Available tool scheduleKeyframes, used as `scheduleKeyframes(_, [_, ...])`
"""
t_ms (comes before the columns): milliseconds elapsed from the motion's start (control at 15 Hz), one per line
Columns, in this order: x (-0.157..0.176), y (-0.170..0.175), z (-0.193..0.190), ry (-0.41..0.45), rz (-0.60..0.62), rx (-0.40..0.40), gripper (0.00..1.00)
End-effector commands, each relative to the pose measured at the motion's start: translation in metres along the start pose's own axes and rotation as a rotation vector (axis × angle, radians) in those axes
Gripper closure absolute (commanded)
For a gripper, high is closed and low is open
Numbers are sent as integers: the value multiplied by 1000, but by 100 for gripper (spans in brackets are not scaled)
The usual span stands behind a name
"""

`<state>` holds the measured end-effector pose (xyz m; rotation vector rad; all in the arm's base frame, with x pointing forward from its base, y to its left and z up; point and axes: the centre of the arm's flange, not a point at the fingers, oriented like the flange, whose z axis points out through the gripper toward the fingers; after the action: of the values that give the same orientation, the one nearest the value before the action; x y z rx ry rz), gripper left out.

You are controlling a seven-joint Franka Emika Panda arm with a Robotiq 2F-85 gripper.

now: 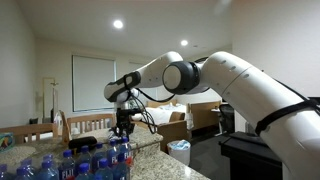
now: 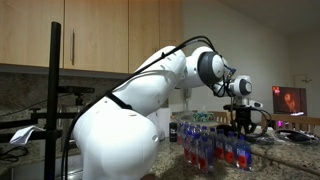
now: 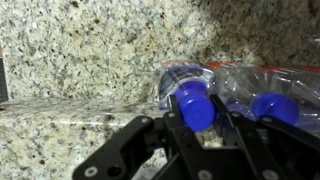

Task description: Move the bottle backward to the second row

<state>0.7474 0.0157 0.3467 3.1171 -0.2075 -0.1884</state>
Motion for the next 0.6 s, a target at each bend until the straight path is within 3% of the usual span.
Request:
scheduleKeyframes(0, [7,-3,-4,-9,4,-21,90])
scheduleKeyframes(533, [2,-2,-7,-23,15,-36,90])
